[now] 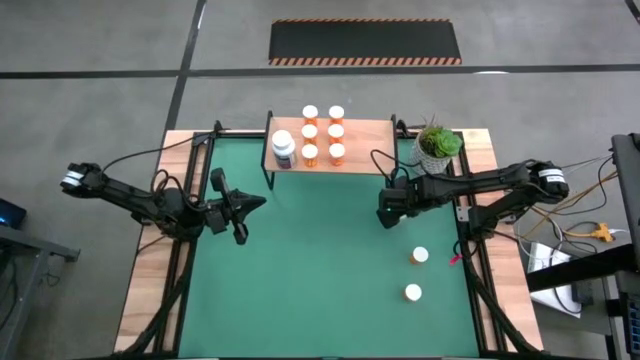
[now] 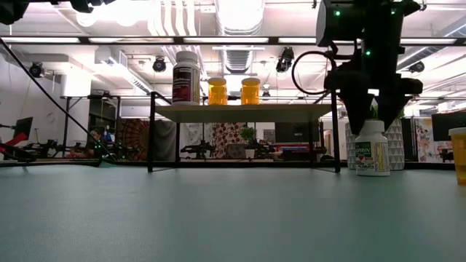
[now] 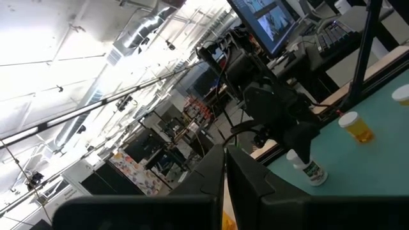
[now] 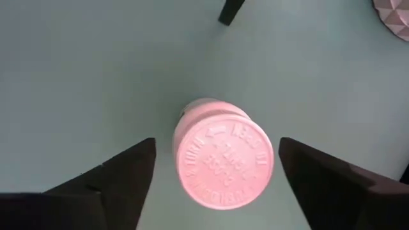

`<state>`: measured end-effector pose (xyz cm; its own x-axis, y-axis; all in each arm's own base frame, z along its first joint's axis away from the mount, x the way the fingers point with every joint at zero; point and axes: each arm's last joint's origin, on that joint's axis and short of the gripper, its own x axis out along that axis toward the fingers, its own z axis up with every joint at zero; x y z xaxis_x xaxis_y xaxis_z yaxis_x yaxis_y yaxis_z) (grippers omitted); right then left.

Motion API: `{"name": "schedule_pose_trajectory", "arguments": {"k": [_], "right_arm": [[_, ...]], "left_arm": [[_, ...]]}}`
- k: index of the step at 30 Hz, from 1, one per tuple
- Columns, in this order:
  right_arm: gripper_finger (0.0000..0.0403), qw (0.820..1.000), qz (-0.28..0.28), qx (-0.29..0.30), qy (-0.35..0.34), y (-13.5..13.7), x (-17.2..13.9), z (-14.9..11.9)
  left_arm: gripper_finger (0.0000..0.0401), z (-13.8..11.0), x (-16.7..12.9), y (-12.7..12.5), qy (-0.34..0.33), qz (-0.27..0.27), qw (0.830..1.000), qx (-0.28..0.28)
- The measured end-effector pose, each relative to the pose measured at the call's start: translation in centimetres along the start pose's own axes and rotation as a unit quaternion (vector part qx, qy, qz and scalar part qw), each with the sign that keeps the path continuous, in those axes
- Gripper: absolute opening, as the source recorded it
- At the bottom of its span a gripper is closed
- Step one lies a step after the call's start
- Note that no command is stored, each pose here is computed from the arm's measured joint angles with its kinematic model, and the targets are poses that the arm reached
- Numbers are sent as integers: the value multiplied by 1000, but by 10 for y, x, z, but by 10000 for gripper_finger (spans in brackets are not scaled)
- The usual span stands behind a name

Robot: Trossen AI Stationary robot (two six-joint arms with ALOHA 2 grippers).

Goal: Pick and place medicine bottles onto shelf by color
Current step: Put the white medicine bottle on the shelf

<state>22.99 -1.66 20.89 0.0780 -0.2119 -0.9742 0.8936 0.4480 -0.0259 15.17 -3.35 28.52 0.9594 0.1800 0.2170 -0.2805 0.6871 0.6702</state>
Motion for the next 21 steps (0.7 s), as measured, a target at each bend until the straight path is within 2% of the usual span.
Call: {"name": "schedule_pose_trajectory", "arguments": {"k": [4, 10, 15, 18, 21], "right_arm": [[282, 1000, 1, 0, 2, 0, 0, 0], [192, 1000, 3, -15, 3, 0, -1, 0], [189, 999, 19, -43, 16, 2, -5, 1], [189, 994, 60, -82, 35, 9, -15, 3], [194, 978, 128, -158, 36, 23, -29, 4]], "left_arm": [[0, 0, 0, 0, 0, 0, 1000, 0], [0, 0, 0, 0, 0, 0, 1000, 1], [0, 0, 0, 0, 1, 0, 1000, 0], [0, 0, 0, 0, 1, -1, 1000, 1], [0, 0, 0, 0, 0, 1, 1000, 0]]}}
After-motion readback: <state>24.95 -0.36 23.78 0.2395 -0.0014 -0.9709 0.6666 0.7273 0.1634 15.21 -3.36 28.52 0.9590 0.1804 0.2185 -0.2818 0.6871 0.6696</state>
